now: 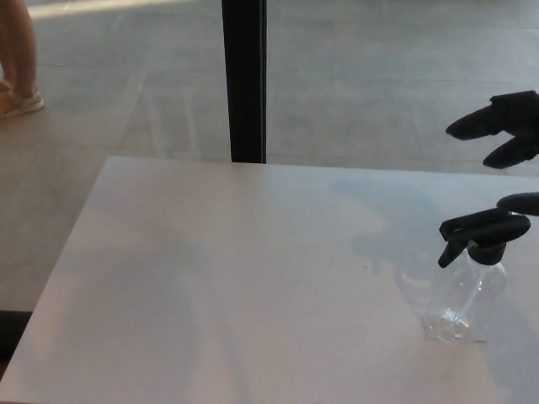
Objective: The robot uses its right hand to grab and lift the lid of the spray bottle kept in the middle of the desk and places the lid on the right side of the bottle
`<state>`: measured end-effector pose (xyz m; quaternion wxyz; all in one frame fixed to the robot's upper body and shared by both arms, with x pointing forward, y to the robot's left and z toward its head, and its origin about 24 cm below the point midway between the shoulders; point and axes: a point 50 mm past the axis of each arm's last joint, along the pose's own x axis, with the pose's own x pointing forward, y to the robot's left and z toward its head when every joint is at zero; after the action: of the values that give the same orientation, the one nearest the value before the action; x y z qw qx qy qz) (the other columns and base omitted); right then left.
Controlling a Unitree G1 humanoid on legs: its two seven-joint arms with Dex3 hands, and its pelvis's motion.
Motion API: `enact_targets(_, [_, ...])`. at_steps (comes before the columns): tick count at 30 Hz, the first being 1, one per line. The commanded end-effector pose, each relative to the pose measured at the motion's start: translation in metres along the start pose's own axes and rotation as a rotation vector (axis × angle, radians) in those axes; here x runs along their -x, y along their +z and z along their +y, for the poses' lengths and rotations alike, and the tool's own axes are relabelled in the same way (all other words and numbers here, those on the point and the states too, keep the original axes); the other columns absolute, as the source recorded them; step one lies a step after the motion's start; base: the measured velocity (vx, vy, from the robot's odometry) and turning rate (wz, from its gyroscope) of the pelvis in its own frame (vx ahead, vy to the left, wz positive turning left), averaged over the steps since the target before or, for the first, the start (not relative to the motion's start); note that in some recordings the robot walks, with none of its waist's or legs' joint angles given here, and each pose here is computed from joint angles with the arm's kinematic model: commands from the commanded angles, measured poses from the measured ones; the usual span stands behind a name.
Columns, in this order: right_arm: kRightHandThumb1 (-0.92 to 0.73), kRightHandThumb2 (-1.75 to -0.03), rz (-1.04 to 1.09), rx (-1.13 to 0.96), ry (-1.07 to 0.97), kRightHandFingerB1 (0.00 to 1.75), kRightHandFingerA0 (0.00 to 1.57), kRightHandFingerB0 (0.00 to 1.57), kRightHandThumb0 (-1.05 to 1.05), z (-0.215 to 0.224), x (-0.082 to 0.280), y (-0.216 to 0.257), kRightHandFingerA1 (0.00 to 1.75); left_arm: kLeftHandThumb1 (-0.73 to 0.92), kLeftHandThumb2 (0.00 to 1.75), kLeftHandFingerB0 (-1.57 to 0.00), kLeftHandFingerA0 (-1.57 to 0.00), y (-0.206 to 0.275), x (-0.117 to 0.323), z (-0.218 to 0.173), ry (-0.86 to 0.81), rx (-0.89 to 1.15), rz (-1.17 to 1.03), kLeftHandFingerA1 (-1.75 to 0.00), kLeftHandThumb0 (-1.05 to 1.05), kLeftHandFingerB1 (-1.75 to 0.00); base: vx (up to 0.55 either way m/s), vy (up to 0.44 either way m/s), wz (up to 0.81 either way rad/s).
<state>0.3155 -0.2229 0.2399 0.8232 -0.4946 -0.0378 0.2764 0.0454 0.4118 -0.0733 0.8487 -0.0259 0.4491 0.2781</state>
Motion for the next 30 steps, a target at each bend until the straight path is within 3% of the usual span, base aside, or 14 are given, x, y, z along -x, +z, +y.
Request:
enact_targets(1, [-0.66, -0.61, 0.089, 0.066, 0.126, 0.3, 0.32, 0.29, -0.77, 0.005, -0.002, 0.0, 0.49, 0.9, 0.67, -0.37, -0.54, 0.007, 0.003, 0.01, 0.02, -0.005, -0.034, -0.49, -0.91, -0.39, 0.0, 0.0, 0.0])
enact_targets(2, [-0.66, -0.6, 0.092, 0.075, 0.14, 0.3, 0.34, 0.3, -0.79, 0.01, -0.005, 0.0, 0.57, 0.76, 1.13, -0.33, -0.5, 0.006, 0.003, 0.01, 0.023, 0.001, -0.032, -0.59, -0.96, -0.51, 0.0, 0.0, 0.0])
enact_targets(4, [-0.65, -0.61, 0.1, 0.07, 0.155, 0.3, 0.31, 0.31, -0.79, 0.014, -0.007, -0.002, 0.51, 0.75, 1.13, -0.31, -0.49, 0.006, 0.003, 0.01, 0.018, 0.007, -0.031, -0.59, -0.94, -0.51, 0.0, 0.0, 0.0])
enact_targets(5, [-0.66, -0.61, 0.108, 0.072, 0.16, 0.3, 0.3, 0.3, -0.79, 0.014, -0.008, -0.002, 0.5, 0.9, 0.68, -0.37, -0.55, 0.006, 0.003, 0.01, 0.019, 0.005, -0.032, -0.51, -0.91, -0.39, 0.0, 0.0, 0.0])
enact_targets(10, [-0.67, -0.61, 0.153, 0.123, 0.219, 0.3, 0.34, 0.29, -0.78, 0.024, -0.013, -0.005, 0.68, 0.9, 0.67, -0.38, -0.57, 0.007, 0.003, 0.011, 0.022, -0.006, -0.035, -0.5, -0.92, -0.39, 0.0, 0.0, 0.0])
enact_targets(11, [-0.67, -0.61, 0.155, 0.144, 0.228, 0.3, 0.34, 0.29, -0.78, 0.026, -0.013, -0.005, 0.66, 0.71, 1.14, -0.29, -0.5, 0.007, 0.004, 0.011, 0.018, -0.017, -0.037, -0.6, -0.9, -0.5, 0.0, 0.0, 0.0])
enact_targets(12, [-0.66, -0.61, 0.158, 0.149, 0.235, 0.3, 0.27, 0.29, -0.74, 0.028, -0.014, -0.005, 0.54, 0.91, 0.67, -0.38, -0.56, 0.007, 0.004, 0.011, 0.018, -0.019, -0.036, -0.5, -0.93, -0.39, 0.0, 0.0, 0.0])
enact_targets(14, [-0.67, -0.6, 0.182, 0.158, 0.25, 0.3, 0.23, 0.29, -0.76, 0.032, -0.014, -0.006, 0.48, 0.91, 0.68, -0.38, -0.55, 0.007, 0.004, 0.011, 0.018, -0.019, -0.034, -0.49, -0.92, -0.39, 0.0, 0.0, 0.0])
enact_targets(15, [-0.67, -0.61, 0.187, 0.171, 0.251, 0.3, 0.2, 0.29, -0.79, 0.033, -0.014, -0.007, 0.45, 0.74, 1.14, -0.34, -0.51, 0.007, 0.004, 0.011, 0.017, -0.02, -0.034, -0.6, -0.94, -0.51, 0.0, 0.0, 0.0])
enact_targets(16, [-0.66, -0.61, 0.19, 0.178, 0.252, 0.3, 0.19, 0.29, -0.79, 0.034, -0.014, -0.007, 0.45, 0.91, 0.67, -0.38, -0.56, 0.008, 0.004, 0.011, 0.017, -0.021, -0.037, -0.5, -0.92, -0.4, 0.0, 0.0, 0.0])
enact_targets(18, [-0.51, -0.88, 0.203, 0.19, 0.248, 0.43, 0.14, 0.22, -0.77, 0.036, -0.013, -0.007, 0.51, 0.92, 0.67, -0.37, -0.55, 0.007, 0.004, 0.011, 0.013, -0.024, -0.039, -0.51, -0.91, -0.4, 0.0, 0.0, 0.0])
enact_targets(19, [-0.63, -0.6, 0.199, 0.202, 0.229, 0.31, 0.24, 0.33, -0.67, 0.037, -0.014, -0.007, 0.58, 0.71, 1.13, -0.28, -0.49, 0.007, 0.004, 0.012, 0.012, -0.026, -0.04, -0.61, -0.87, -0.5, 0.0, 0.0, 0.0])
enact_targets(21, [-0.65, -0.59, 0.195, 0.237, 0.185, 0.31, 0.28, 0.34, -0.63, 0.039, -0.014, -0.006, 0.56, 0.91, 0.67, -0.38, -0.57, 0.007, 0.005, 0.012, 0.017, -0.02, -0.038, -0.51, -0.9, -0.4, 0.0, 0.0, 0.0])
enact_targets(30, [-0.74, -0.63, 0.1, 0.428, -0.046, 0.39, 0.92, 0.55, -0.44, 0.049, -0.018, -0.003, 1.31, 0.92, 0.68, -0.39, -0.55, 0.005, 0.005, 0.013, 0.023, -0.004, -0.037, -0.49, -0.87, -0.38, 0.0, 0.0, 0.0])
